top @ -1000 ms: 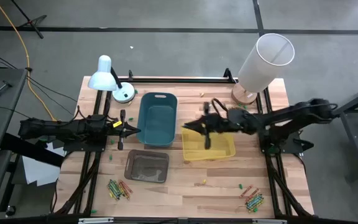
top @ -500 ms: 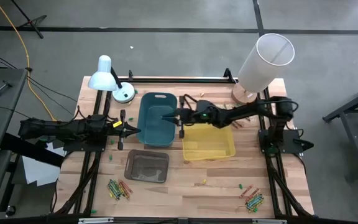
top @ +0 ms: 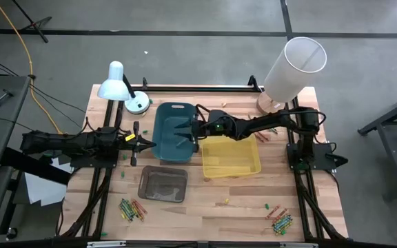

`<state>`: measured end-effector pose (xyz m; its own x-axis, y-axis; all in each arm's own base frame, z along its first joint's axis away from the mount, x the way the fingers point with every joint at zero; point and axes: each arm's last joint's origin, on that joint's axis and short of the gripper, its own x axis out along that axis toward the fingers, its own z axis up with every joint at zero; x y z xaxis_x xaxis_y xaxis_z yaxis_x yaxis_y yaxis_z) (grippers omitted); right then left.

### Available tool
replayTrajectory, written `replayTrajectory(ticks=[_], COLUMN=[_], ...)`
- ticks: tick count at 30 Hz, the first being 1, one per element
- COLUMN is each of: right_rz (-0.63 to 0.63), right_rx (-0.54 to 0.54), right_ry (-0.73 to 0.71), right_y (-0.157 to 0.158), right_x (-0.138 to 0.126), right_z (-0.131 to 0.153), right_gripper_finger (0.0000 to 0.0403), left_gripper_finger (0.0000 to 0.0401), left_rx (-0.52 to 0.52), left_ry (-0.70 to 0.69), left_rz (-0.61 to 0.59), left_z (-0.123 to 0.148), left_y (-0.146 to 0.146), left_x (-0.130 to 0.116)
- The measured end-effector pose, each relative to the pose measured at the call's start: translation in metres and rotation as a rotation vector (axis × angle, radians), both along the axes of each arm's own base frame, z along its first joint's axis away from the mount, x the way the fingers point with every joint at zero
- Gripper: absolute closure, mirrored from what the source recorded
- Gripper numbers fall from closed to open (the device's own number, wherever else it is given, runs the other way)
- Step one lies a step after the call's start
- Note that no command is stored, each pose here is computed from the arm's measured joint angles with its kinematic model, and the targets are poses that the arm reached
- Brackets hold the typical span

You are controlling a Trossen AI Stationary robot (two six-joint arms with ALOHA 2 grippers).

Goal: Sort crayons
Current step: Put the blue crayon into the blue bin

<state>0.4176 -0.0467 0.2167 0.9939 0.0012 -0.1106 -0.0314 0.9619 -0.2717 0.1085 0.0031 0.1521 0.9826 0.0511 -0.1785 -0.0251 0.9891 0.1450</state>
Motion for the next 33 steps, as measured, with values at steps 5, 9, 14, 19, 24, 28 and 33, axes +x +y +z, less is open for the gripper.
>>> replayTrajectory(ticks=[5,9,14,19,24,28,33], right_rz=[-0.046,-0.114,-0.278,-0.538,-0.685,-0.711,-0.712], right_rx=[-0.062,-0.034,0.165,0.304,0.404,0.449,0.404], right_ry=[0.126,0.371,0.653,0.734,0.722,0.726,0.67], right_y=[0.002,0.008,0.023,0.038,0.041,0.041,0.04], right_x=[-0.019,-0.055,-0.11,-0.153,-0.179,-0.191,-0.189], right_z=[0.025,0.044,0.059,0.054,0.034,0.025,0.028], right_gripper_finger=[0.0273,0.0272,0.0272,0.0272,0.0272,0.0272,0.0272], left_gripper_finger=[0.04,0.04,0.04,0.04,0.04,0.04,0.04], left_rx=[0.0,0.0,0.0,0.0,0.0,0.0,0.0], left_ry=[0.001,0.001,0.0,0.0,0.0,0.0,0.0], left_rz=[0.0,0.0,0.0,0.0,0.0,0.0,0.0], left_z=[0.0,0.0,0.0,0.0,0.0,0.0,0.0], left_y=[0.0,0.0,0.0,0.0,0.0,0.0,0.0], left_x=[0.0,0.0,0.0,0.0,0.0,0.0,0.0])
